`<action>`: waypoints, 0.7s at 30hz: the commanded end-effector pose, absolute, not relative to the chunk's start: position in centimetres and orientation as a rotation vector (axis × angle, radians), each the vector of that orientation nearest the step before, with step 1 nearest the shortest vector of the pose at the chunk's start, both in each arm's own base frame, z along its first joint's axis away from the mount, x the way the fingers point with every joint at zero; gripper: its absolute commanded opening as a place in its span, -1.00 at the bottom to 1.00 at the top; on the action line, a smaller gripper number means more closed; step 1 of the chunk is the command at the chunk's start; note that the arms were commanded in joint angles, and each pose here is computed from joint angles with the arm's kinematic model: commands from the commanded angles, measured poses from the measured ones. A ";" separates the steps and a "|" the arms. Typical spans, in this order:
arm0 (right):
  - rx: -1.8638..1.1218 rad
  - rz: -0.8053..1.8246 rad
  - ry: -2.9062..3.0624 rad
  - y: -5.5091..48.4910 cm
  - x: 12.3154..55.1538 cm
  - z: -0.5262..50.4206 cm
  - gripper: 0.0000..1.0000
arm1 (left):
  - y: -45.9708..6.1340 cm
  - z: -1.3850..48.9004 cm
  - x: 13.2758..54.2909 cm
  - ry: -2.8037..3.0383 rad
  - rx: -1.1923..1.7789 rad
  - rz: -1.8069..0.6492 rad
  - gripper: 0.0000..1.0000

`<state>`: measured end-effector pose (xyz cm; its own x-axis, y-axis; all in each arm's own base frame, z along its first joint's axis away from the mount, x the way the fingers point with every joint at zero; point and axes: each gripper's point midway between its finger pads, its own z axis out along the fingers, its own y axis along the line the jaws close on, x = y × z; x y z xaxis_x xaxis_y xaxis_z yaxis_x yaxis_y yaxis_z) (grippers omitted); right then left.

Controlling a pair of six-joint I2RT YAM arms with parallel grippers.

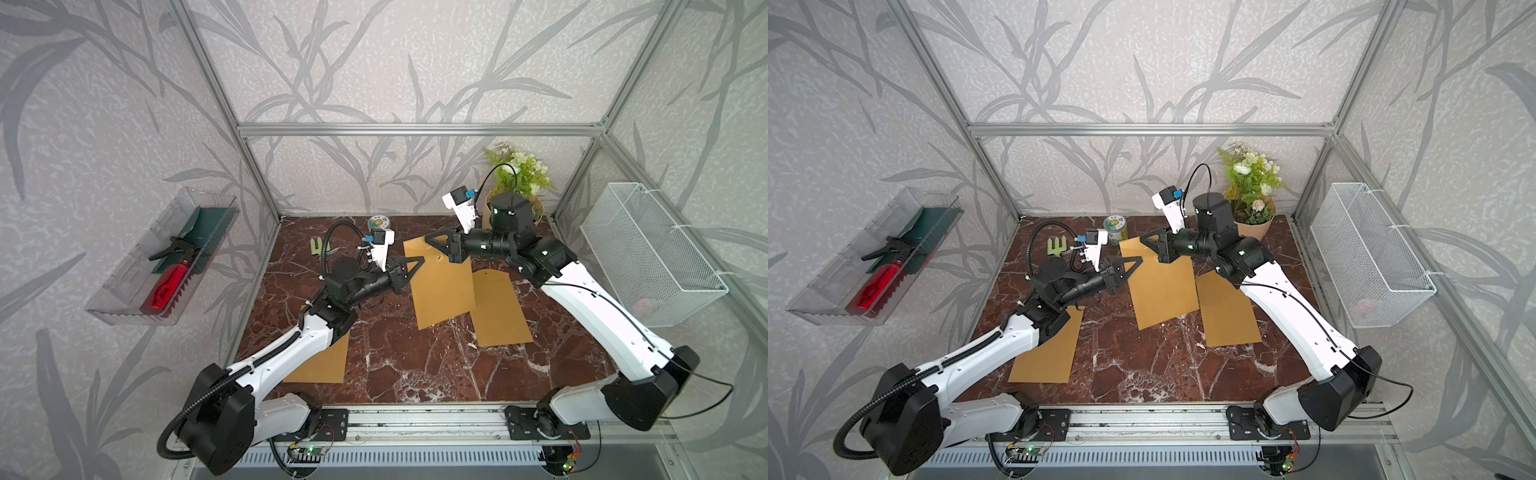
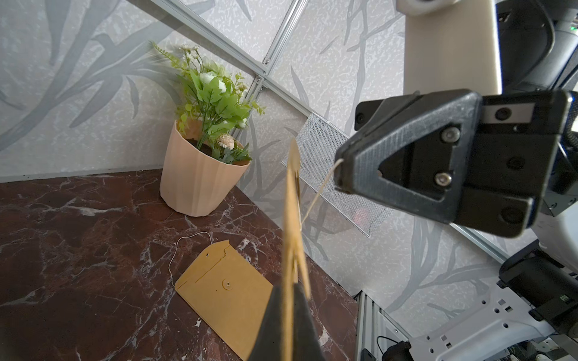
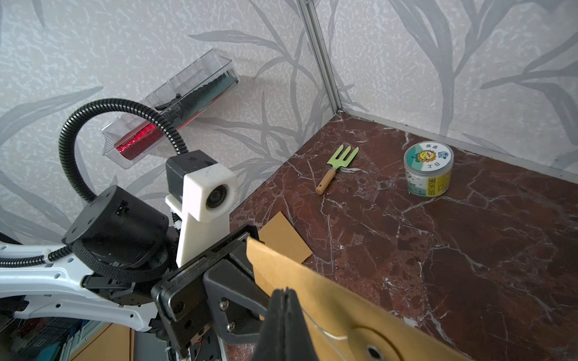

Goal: Open the file bag

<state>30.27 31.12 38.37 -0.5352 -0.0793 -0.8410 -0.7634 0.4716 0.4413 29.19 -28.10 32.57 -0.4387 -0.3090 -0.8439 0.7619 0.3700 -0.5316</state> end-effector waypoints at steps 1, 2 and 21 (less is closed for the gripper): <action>-0.735 1.102 1.887 31.9 29.9 39.6 -1.00 | -28.3 34.7 28.8 1.518 0.436 -1.313 -1.00; -0.739 1.104 1.888 32.0 29.8 39.6 -1.00 | -28.3 34.7 28.9 1.518 0.434 -1.313 -1.00; -0.796 1.139 1.877 34.2 28.5 39.4 -1.00 | -27.9 35.7 29.6 1.486 0.394 -1.291 -1.00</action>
